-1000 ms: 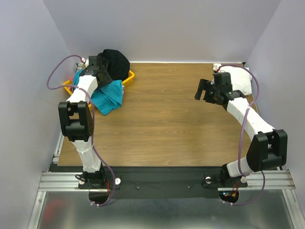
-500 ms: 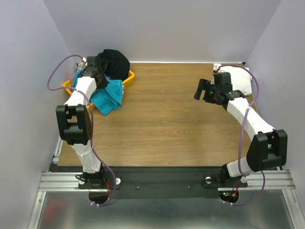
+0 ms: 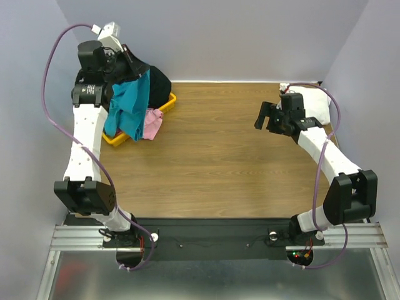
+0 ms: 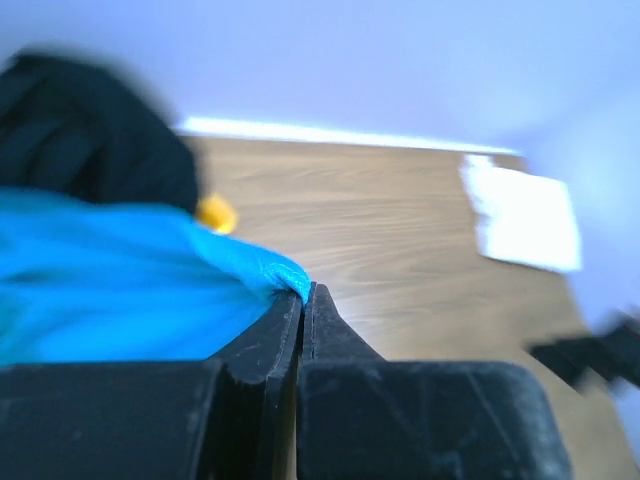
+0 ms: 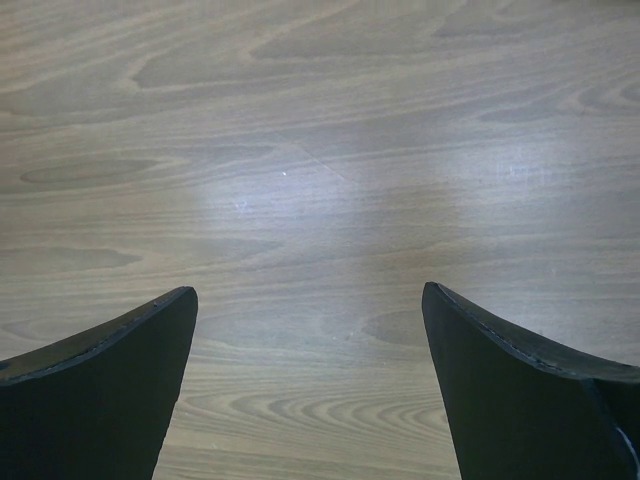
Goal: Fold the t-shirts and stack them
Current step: Move the tshirt to the center of the board
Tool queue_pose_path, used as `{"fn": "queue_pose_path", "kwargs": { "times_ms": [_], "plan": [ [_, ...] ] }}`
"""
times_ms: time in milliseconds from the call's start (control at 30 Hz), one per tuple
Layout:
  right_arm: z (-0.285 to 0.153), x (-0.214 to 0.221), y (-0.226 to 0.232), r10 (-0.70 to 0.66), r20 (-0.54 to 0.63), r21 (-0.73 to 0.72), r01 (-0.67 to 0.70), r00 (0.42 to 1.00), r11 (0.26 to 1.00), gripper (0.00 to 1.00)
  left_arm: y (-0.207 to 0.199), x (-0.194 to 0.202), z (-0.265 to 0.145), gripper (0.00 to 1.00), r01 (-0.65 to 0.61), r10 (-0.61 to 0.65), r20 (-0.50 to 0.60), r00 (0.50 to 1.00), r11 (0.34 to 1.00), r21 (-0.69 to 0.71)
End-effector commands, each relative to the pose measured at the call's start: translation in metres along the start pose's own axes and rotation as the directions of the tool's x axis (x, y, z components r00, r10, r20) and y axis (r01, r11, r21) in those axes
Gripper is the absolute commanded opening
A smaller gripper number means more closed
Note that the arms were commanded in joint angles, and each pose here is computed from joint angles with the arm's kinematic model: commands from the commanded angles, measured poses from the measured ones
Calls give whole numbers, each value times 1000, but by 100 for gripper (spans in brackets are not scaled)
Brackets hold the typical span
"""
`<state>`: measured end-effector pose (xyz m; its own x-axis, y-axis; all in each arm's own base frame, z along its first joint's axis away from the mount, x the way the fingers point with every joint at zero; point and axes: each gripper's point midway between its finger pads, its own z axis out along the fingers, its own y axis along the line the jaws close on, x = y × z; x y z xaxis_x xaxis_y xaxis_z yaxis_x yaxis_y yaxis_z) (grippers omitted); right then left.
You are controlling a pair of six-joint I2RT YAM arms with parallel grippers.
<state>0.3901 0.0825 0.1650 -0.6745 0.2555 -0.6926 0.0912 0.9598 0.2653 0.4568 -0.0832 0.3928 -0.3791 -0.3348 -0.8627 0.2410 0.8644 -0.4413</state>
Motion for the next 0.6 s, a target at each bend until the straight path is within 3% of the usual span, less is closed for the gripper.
{"fn": "queue_pose_path", "kwargs": {
  "times_ms": [0, 100, 133, 300, 400, 533, 567],
  "plan": [
    [-16, -50, 14, -7, 143, -37, 13, 990, 999, 100, -131, -42, -70, 0, -137, 92, 113, 989, 854, 502],
    [-18, -53, 15, -4, 150, -41, 10, 989, 999, 100, -190, -65, -118, 0, -172, 46, 198, 979, 707, 686],
    [-18, -53, 15, -3, 152, -40, 10, 988, 999, 100, -209, -79, -137, 0, -253, 50, 291, 955, 645, 721],
    [-20, -49, 13, -1, 149, -34, 6, 989, 999, 100, -259, -92, -199, 0, -293, -22, 342, 939, 467, 834],
    [-22, -48, 9, 4, 157, -20, -1, 988, 1000, 100, -270, -86, -206, 0, -282, -39, 327, 944, 418, 864],
    [-24, -47, 4, 13, 166, 6, -14, 986, 1000, 100, -260, -54, -171, 2, -139, -67, 188, 980, 445, 884],
    [-25, -48, 3, 11, 169, 11, -13, 985, 1000, 100, -255, -32, -152, 26, -64, -82, 115, 990, 461, 885]
  ]
}}
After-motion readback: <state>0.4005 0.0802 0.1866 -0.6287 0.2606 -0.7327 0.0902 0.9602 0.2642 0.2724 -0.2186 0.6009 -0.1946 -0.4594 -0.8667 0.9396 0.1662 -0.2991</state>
